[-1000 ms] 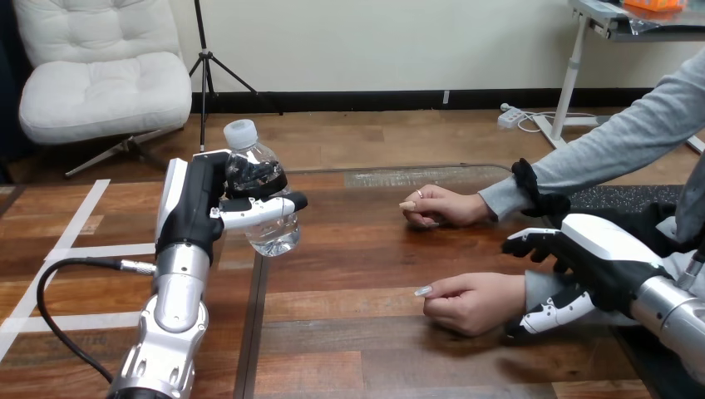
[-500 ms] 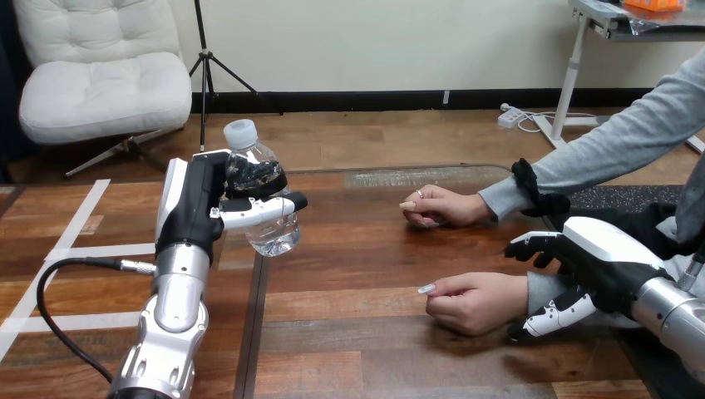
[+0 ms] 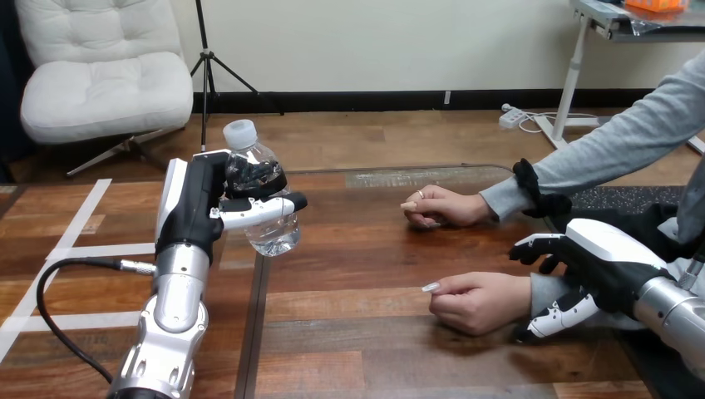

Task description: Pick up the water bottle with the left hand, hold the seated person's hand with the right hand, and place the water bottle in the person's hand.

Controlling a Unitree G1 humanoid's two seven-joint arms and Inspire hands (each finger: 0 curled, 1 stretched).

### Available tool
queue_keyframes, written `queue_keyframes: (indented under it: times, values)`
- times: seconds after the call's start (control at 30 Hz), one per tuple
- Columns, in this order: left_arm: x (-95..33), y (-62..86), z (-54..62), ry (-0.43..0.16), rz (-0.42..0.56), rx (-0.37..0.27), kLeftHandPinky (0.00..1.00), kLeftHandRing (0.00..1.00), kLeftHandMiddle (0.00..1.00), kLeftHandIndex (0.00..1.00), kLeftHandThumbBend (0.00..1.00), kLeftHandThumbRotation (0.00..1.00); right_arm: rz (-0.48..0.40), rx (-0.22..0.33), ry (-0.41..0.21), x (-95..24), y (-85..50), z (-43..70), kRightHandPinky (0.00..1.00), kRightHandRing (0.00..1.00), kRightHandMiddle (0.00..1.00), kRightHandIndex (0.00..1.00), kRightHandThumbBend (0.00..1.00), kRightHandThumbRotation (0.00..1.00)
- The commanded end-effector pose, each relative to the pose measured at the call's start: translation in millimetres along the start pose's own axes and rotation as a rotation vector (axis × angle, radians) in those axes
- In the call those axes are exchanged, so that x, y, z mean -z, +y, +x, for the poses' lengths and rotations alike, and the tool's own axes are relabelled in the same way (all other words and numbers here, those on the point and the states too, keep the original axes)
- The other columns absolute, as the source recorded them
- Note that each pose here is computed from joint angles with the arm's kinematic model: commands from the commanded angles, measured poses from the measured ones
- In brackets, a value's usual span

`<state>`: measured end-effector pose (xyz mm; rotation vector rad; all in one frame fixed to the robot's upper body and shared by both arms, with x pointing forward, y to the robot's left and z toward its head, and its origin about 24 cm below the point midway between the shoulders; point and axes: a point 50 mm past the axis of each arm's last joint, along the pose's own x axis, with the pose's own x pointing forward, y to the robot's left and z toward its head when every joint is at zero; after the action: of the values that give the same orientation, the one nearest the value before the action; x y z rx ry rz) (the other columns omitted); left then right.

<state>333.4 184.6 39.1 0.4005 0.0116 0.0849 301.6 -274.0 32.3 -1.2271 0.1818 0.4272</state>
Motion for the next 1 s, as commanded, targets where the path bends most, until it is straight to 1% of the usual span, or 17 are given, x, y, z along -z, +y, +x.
queue_keyframes:
  times: [0.0,0.23,0.6,0.83,0.97]
  values:
    - [-31.9,14.5,9.8,-0.151,-0.002,-0.043,0.26,0.34,0.38,0.37,0.78,0.00,-0.021,0.043,0.020,2.2,-21.2,2.9,0.62,0.75,0.80,0.80,1.00,0.27]
    - [-31.8,15.0,10.3,-0.147,-0.003,-0.042,0.25,0.33,0.37,0.38,0.78,0.00,-0.008,0.037,0.028,3.5,-20.7,3.0,0.61,0.75,0.80,0.80,1.00,0.23]
    - [-31.6,15.8,9.9,-0.154,-0.013,-0.033,0.23,0.31,0.36,0.38,0.76,0.00,-0.015,0.028,0.039,4.5,-19.2,4.1,0.63,0.75,0.80,0.80,1.00,0.23]
    - [-31.8,16.3,10.0,-0.159,-0.024,-0.028,0.25,0.32,0.37,0.38,0.76,0.00,-0.028,0.015,0.050,4.4,-19.4,6.3,0.63,0.76,0.80,0.80,1.00,0.23]
    - [-31.7,16.6,10.4,-0.158,-0.023,-0.027,0.27,0.34,0.37,0.38,0.76,0.00,-0.030,0.013,0.055,4.3,-19.6,7.2,0.63,0.76,0.81,0.80,1.00,0.20]
